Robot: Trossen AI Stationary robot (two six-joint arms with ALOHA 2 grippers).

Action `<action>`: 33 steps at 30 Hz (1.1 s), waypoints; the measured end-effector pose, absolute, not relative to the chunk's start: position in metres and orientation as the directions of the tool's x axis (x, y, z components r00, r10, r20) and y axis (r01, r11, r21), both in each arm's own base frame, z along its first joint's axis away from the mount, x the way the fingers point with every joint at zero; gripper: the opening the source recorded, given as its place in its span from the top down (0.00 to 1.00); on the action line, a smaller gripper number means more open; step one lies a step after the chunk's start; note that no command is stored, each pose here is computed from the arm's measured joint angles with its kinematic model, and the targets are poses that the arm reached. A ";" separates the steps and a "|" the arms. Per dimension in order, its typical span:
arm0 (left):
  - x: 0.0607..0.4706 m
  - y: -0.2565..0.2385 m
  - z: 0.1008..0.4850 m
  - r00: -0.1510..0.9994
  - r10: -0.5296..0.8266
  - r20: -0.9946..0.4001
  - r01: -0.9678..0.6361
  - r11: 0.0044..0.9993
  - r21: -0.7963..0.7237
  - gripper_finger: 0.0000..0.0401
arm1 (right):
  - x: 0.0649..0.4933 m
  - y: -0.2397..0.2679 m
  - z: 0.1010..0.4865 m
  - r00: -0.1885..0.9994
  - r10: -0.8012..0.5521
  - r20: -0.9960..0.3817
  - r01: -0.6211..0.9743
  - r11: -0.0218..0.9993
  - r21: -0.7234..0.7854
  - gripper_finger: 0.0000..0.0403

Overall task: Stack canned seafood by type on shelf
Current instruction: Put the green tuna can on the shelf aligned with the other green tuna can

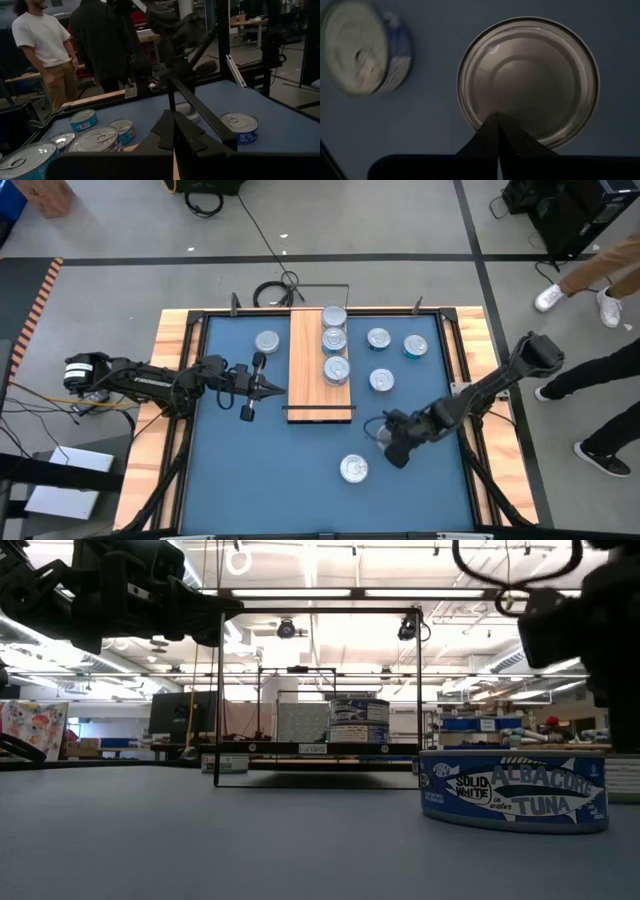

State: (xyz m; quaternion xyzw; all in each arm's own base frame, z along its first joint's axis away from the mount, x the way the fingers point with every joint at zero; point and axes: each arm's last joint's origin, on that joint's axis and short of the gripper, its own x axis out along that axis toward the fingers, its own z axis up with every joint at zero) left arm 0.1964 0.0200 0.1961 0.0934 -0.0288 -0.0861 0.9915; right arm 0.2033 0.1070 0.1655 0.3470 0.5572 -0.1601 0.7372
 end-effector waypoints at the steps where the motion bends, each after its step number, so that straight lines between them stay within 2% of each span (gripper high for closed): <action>1: 0.196 0.020 0.196 0.983 -0.176 0.042 0.165 0.968 0.191 1.00 | 0.207 0.113 0.168 0.322 0.151 -0.935 0.608 0.724 0.326 0.99; 5: 0.196 0.020 0.196 0.983 -0.176 0.042 0.165 0.968 0.191 1.00 | 0.227 0.133 0.179 0.328 0.117 -0.937 0.521 0.805 0.283 0.99; 8: 0.196 0.020 0.196 0.983 -0.176 0.041 0.165 0.968 0.191 1.00 | 0.238 0.147 0.184 0.285 0.074 -0.956 0.474 0.855 0.208 0.98; 14: 0.196 0.020 0.196 0.983 -0.178 0.041 0.167 0.967 0.191 1.00 | 0.255 0.173 0.182 0.188 -0.066 -0.980 0.405 0.914 0.016 0.87; 23: 0.197 0.014 0.196 0.978 -0.205 0.042 0.192 0.959 0.208 1.00 | 0.270 0.200 0.164 0.131 -0.241 -0.962 0.306 0.933 -0.192 0.69; 33: 0.197 0.012 0.196 0.977 -0.210 0.043 0.196 0.958 0.211 1.00 | 0.266 0.213 0.170 0.138 -0.361 -0.922 0.278 0.908 -0.314 0.66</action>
